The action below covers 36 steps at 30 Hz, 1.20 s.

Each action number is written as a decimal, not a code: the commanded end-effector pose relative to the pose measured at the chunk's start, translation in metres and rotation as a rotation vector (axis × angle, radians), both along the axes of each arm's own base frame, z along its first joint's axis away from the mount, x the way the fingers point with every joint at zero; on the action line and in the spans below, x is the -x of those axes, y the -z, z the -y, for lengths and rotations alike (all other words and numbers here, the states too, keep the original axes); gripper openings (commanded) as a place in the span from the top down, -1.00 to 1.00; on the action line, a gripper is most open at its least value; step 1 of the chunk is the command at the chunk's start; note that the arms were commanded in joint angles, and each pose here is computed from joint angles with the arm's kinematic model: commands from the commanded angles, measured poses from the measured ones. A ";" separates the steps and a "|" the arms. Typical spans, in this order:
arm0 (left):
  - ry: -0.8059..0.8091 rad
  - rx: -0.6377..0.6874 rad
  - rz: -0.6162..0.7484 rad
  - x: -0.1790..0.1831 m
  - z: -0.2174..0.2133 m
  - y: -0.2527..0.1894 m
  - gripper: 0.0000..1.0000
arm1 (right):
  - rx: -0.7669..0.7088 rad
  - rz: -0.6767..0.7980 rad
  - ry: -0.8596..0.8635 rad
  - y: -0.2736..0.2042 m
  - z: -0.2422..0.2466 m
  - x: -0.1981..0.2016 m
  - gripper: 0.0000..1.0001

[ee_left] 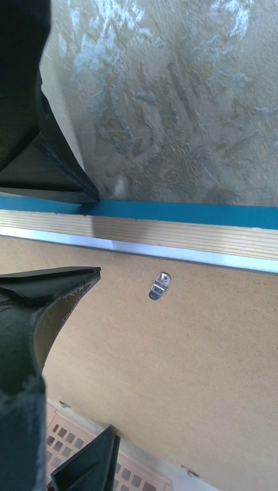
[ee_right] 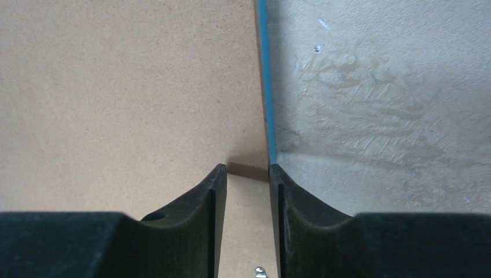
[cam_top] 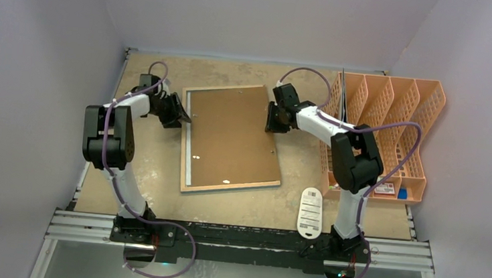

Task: Put the photo into the frame

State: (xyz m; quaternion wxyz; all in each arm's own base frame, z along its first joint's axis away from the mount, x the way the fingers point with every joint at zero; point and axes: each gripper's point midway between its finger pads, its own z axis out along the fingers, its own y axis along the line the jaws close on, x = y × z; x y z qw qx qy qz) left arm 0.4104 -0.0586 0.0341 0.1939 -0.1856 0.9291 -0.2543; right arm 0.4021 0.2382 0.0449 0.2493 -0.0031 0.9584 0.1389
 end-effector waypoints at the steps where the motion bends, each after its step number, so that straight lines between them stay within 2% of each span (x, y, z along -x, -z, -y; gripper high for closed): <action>1: 0.053 0.151 0.113 -0.009 0.027 -0.036 0.09 | -0.044 0.031 -0.030 -0.013 -0.015 -0.006 0.36; 7: 0.062 0.178 0.116 -0.006 0.031 -0.036 0.06 | -0.084 0.022 -0.058 -0.017 -0.022 -0.003 0.62; 11: 0.060 0.180 0.112 -0.005 0.032 -0.034 0.05 | -0.112 0.025 -0.084 -0.022 -0.029 0.000 0.69; 14: 0.060 0.188 0.112 -0.004 0.032 -0.033 0.04 | -0.136 0.039 -0.117 -0.028 -0.035 0.001 0.68; 18: 0.062 0.194 0.109 -0.003 0.033 -0.031 0.02 | -0.149 0.048 -0.139 -0.031 -0.039 0.003 0.56; 23: 0.050 0.162 0.109 -0.004 0.029 -0.031 -0.02 | -0.104 0.055 -0.075 -0.028 -0.028 -0.001 0.30; 29: 0.029 0.080 0.124 -0.008 0.016 -0.037 -0.15 | -0.077 0.108 0.033 -0.043 -0.013 -0.006 0.15; 32: 0.013 0.026 0.136 -0.008 0.008 -0.040 -0.23 | -0.014 0.162 0.123 -0.050 0.005 -0.015 -0.05; 34: 0.007 0.008 0.142 -0.006 0.006 -0.041 -0.25 | 0.035 0.168 0.161 -0.046 0.015 -0.017 -0.25; 36: 0.010 0.011 0.139 -0.003 0.007 -0.041 -0.25 | 0.061 0.155 0.164 -0.038 0.020 -0.016 -0.28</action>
